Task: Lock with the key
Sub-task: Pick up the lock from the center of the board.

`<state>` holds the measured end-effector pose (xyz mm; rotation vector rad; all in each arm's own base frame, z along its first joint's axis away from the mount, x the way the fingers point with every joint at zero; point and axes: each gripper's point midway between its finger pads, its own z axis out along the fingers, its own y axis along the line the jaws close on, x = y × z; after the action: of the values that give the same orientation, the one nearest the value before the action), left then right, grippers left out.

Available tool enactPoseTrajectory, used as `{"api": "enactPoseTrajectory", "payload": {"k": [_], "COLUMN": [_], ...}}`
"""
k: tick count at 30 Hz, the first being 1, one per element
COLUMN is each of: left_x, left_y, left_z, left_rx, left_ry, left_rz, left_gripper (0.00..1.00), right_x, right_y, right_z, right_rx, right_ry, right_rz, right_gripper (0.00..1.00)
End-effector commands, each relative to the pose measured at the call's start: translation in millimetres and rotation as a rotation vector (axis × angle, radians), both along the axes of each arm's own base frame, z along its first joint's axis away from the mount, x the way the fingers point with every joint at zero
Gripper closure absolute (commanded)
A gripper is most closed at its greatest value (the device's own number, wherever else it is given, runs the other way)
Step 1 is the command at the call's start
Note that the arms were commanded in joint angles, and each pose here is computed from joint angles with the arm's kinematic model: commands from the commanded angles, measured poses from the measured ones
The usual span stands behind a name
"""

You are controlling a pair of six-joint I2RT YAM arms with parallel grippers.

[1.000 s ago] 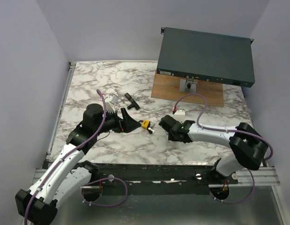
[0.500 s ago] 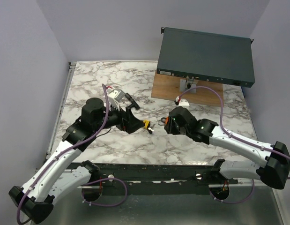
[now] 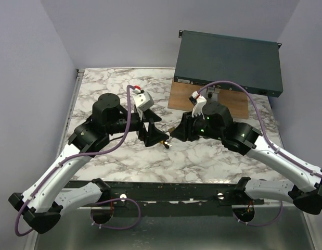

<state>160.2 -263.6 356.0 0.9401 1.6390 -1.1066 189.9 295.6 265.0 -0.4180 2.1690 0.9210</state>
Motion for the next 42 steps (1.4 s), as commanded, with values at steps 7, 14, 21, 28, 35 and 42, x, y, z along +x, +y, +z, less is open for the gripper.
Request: {"api": "enactPoseTrajectory", "payload": {"k": [7, 14, 21, 28, 35, 42], "left_x": [-29.3, -36.2, 17.2, 15.3, 15.5, 18.5], "left_y": [-9.7, -10.4, -1.6, -9.7, -9.4, -2.1], "left_z": [-4.6, -11.9, -2.5, 23.0, 29.1, 33.9], "left_rx": [0.081, 0.091, 0.062, -0.089, -0.072, -0.142], "left_ry": [-0.040, -0.019, 0.096, 0.265, 0.259, 0.347], "left_rz": [-0.217, -0.242, 0.151, 0.199, 0.198, 0.294], "left_gripper": [0.23, 0.26, 0.27, 0.32, 0.35, 0.37], "right_x": [-24.3, -23.9, -11.9, -2.5, 0.8, 4.1], "right_y": [2.5, 0.9, -7.4, -9.0, -7.6, -9.6], "right_z": [42.1, 49.3, 55.0, 61.2, 63.4, 67.4], "right_rx": [0.087, 0.092, 0.096, 0.126, 0.127, 0.133], "right_ry": [-0.029, -0.037, -0.069, -0.103, -0.114, -0.130], "right_rz": [0.133, 0.126, 0.038, -0.014, -0.022, -0.041], "right_gripper": [0.99, 0.99, 0.99, 0.99, 0.99, 0.99]}}
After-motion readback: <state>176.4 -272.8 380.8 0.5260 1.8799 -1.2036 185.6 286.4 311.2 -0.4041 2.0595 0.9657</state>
